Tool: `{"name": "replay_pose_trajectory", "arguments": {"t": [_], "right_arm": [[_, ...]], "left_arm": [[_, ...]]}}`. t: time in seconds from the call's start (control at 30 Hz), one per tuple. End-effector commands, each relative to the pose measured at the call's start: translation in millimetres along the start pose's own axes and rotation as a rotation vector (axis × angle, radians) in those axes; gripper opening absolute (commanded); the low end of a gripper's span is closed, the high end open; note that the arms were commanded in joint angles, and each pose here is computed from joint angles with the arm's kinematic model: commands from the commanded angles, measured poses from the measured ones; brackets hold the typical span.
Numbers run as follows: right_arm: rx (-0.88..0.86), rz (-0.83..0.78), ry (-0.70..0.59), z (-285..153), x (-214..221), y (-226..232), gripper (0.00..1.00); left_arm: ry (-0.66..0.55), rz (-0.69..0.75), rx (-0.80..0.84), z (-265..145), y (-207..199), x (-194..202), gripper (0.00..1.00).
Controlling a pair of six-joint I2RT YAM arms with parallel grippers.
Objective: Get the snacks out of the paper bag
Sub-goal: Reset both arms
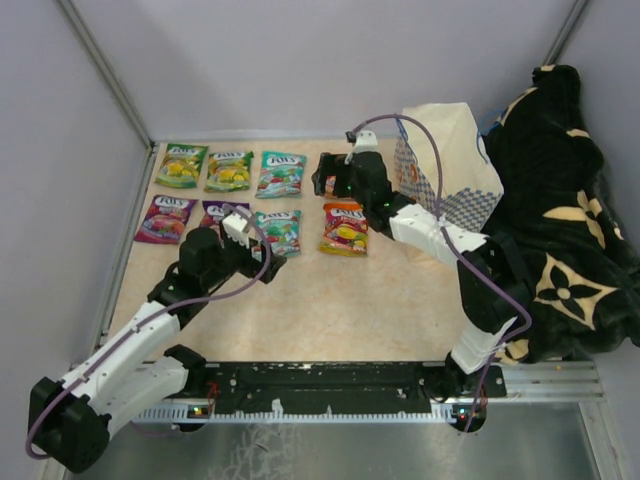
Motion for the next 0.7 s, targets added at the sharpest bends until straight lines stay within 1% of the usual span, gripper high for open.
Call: {"name": "replay_pose_trajectory", "arguments": {"t": [0.0,0.13,0.2,0.47,0.67], "right_arm": [[-0.055,0.071,-0.148,-21.8,-56.9,18.0,0.99],[-0.012,0.038,-0.197,-42.6,-71.3,9.0,0.99],[0.010,0.018,-0.200,-50.0,-77.2,6.1,0.99],[-0.001,0.003,-0.286,-81.5,-102.2,7.6,0.99],[0.034,-0.005,-0.308,-87.7,-106.5,0.9,0.99]], "left_arm": [[-0.128,0.037,-0.052,-6.6,8.2,-27.9,1.00],[-0.203,0.043,-0.119,-15.3,17.7,-40.3,1.00],[-0.216,0.046,-0.132,-17.6,19.7,-42.8,1.00],[-0.218,0.046,-0.138,-17.7,20.5,-45.7,1.00],[-0.207,0.044,-0.116,-14.6,17.2,-45.8,1.00]]}}
Point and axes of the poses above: each gripper's point midway between its finger pads, its own z axis out along the fingers, its own y axis along the line the jaws close on, x = y × z, the point moved 1 cm from there along -z, back along the fingers, and after that the axes turned 2 degrees about z, right-handed, at the moved point
